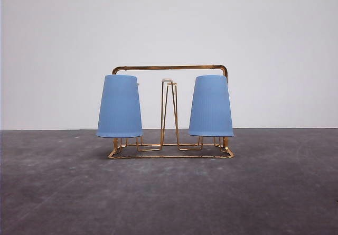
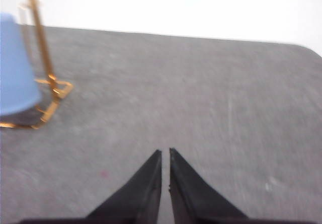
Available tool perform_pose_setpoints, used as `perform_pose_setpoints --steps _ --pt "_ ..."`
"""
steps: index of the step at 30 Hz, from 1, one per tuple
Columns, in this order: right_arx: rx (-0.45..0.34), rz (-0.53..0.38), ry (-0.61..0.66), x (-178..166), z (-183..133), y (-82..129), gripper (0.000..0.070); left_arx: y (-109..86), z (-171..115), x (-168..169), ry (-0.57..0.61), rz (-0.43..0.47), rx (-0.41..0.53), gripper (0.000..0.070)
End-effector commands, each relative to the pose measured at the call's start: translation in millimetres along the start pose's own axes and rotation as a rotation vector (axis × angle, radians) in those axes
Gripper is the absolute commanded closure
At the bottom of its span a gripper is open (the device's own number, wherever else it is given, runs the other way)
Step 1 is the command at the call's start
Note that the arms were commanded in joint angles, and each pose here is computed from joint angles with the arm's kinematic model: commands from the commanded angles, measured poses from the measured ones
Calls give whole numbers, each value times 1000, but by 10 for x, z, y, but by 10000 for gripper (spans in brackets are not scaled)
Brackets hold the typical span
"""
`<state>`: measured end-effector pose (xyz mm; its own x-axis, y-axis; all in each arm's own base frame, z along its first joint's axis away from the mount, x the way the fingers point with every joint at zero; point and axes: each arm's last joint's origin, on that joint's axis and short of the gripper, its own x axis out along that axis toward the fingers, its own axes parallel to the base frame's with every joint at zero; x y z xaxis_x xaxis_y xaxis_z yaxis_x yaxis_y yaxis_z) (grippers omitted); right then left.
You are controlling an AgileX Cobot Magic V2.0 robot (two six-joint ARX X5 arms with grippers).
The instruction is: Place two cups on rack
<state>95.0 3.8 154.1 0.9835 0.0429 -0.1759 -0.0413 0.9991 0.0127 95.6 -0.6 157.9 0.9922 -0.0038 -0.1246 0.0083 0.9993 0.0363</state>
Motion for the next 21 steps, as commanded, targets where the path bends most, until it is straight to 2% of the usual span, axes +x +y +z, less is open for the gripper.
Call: perform_pose_setpoints --steps 1,21 --pt "30 -4 0 14 -42 -3 674 -1 -33 12 1 3 -3 700" --pt "14 -6 -29 13 -15 -3 674 0 -33 12 1 4 -3 700"
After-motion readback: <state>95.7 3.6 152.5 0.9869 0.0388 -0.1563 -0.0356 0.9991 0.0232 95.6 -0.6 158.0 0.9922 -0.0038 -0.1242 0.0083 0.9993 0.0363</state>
